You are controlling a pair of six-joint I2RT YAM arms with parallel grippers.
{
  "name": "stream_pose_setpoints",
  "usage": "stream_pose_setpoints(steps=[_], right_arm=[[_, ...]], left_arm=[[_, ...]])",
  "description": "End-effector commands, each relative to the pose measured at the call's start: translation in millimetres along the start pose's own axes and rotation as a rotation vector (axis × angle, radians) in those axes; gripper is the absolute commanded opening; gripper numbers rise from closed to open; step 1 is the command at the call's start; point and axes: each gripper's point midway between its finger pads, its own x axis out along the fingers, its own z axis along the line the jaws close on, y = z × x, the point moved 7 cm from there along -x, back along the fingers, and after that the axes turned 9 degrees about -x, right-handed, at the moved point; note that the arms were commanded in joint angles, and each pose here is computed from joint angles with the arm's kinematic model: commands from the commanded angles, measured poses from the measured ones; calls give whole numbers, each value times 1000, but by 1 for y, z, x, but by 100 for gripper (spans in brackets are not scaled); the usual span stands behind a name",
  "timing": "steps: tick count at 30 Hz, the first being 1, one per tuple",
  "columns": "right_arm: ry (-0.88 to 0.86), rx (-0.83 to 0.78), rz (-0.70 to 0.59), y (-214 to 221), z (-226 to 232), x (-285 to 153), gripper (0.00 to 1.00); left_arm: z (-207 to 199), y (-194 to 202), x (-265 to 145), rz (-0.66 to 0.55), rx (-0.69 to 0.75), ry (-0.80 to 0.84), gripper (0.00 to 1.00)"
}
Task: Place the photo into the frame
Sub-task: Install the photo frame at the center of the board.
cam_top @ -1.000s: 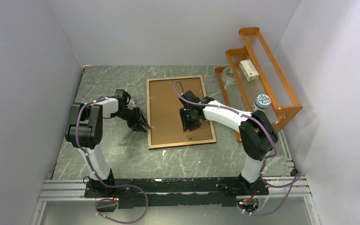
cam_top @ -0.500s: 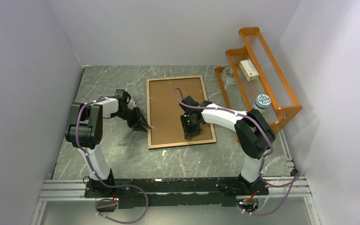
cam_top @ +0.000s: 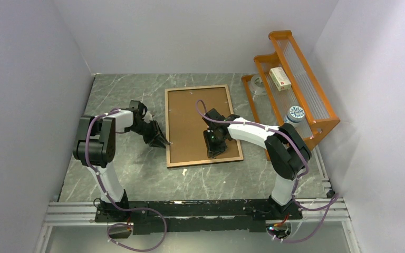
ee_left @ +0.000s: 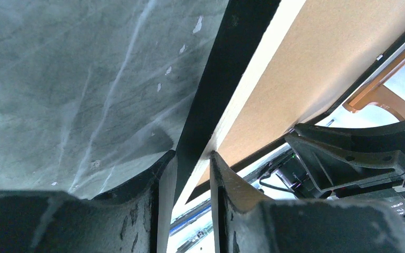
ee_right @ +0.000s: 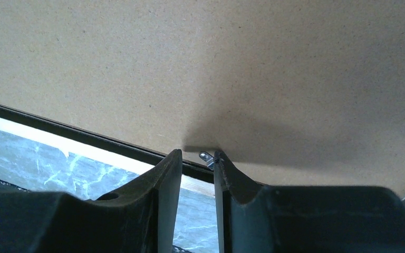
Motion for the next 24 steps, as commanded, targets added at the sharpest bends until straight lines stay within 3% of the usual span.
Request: stream_pose_setpoints(steps=[1,7,12,18,24], right_arm=[[-32,-3,52,12,4,2,32],[-31,15,87,15,5,4,35],[38,38,64,14,-1,1,44],[34,40,41,8,1,-3,45],[33,46,-101,-17,7,-24,47]], left_arm=[[6,-2,4,-13,-3,-29,34],[7,-2,5,-14,-6,-32,34],[7,-2,5,-14,-9,-33,34],[7,-2,5,-12,-10,-35,34],[0,-6,0,-30,4,-22,37]])
